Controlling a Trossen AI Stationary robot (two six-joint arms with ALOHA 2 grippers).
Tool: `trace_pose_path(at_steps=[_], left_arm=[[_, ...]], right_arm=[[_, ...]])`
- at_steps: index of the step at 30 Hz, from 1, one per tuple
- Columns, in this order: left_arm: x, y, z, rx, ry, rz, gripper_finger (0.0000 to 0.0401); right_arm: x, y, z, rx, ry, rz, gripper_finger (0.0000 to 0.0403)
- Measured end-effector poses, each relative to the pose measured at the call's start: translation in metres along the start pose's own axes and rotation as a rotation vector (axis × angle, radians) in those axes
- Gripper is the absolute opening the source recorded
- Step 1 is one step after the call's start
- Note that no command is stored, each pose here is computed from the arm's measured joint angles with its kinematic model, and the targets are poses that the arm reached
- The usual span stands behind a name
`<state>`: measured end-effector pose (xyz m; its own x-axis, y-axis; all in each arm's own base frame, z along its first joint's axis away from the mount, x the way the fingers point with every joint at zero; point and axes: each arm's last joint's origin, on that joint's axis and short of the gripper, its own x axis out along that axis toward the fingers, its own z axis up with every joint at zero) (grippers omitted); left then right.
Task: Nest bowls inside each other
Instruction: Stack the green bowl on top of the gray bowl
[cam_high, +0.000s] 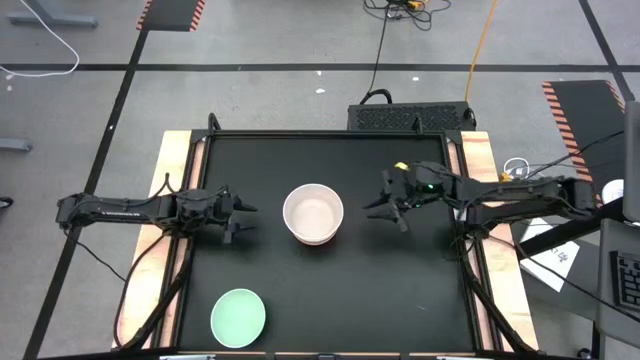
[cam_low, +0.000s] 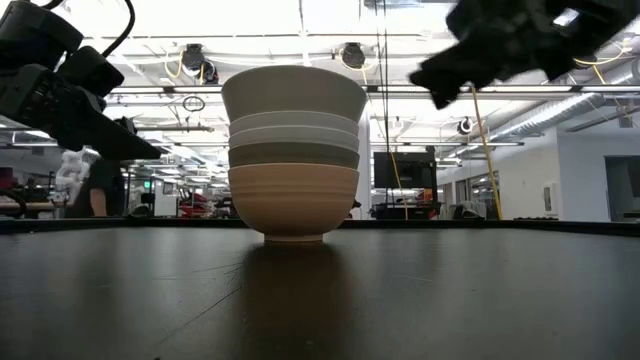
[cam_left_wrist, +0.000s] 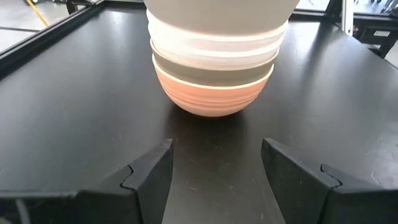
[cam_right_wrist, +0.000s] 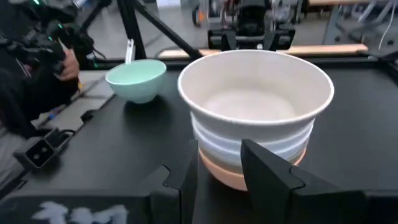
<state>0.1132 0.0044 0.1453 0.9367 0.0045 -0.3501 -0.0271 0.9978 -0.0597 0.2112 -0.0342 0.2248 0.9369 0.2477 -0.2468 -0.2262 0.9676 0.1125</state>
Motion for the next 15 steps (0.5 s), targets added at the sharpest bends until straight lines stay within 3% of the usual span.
trace_pose_path(at_steps=[5,15], left_arm=[[0.000,0.000,0.001,0.001,-0.015,0.002,0.0246],[0.000,0.000,0.001,-0.006,-0.013,0.019,0.0246]], right_arm=[[-0.021,0.010,-0.028,0.015,-0.106,-0.044,0.0114],[-0.041,0.017,-0.060,0.067,-0.092,-0.145,0.0114]])
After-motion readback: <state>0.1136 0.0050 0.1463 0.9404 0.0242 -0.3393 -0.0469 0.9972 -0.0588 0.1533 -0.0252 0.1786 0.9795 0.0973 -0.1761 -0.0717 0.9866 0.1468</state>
